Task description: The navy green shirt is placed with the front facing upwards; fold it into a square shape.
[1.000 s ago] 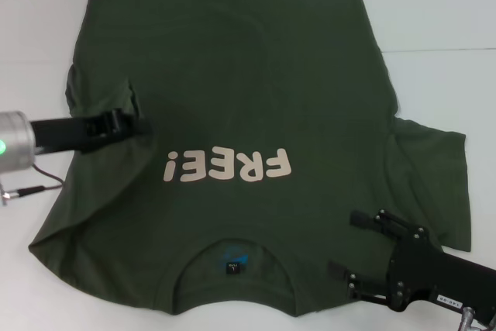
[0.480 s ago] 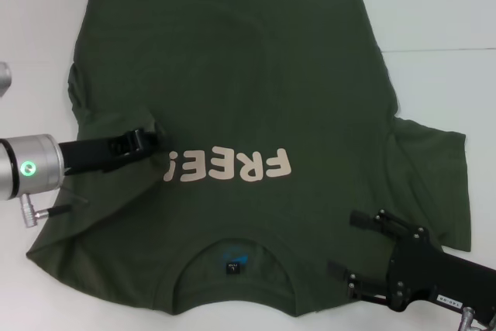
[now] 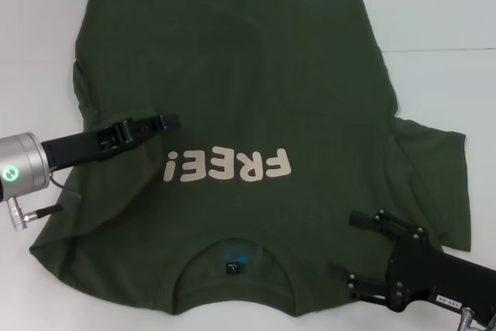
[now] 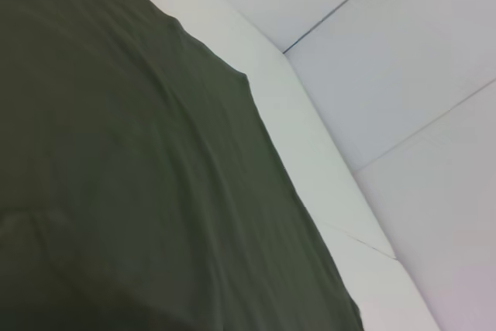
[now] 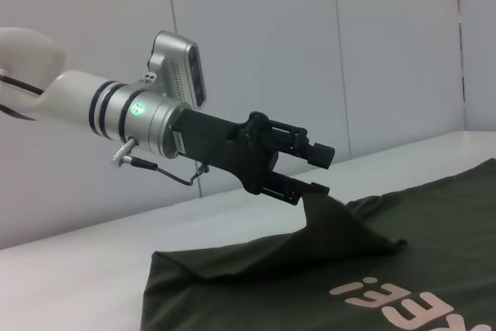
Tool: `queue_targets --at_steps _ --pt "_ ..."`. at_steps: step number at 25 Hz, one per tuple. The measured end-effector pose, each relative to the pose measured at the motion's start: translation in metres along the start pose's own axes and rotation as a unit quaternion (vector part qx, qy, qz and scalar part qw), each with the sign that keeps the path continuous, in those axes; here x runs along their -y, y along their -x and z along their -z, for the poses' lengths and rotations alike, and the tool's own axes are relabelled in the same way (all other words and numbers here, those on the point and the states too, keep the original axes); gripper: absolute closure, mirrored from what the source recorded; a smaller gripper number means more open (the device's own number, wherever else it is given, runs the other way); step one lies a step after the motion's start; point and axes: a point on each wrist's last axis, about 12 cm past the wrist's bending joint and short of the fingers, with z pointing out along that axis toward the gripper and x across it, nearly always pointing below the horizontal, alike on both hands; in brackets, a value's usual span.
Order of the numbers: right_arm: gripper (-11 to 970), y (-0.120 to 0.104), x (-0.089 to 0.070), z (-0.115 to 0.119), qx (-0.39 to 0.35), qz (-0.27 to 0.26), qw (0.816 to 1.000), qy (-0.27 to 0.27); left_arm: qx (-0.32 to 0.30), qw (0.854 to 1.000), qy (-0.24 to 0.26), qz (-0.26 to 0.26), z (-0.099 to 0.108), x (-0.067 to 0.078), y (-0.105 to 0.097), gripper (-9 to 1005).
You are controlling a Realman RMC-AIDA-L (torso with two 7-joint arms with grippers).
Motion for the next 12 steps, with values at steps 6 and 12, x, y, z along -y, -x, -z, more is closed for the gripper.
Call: queue_targets --at_steps 6,12 --pt "33 0.0002 -0.0002 -0.0005 0.001 0.0 1.0 0.001 0.006 1.0 0.011 -0.002 0.0007 -0.0028 0.001 245" --pt "33 0.0004 -0.0001 -0.0006 0.001 0.0 1.0 0.001 -0.003 1.0 0.013 -0.005 0.0033 -0.0036 0.0006 140"
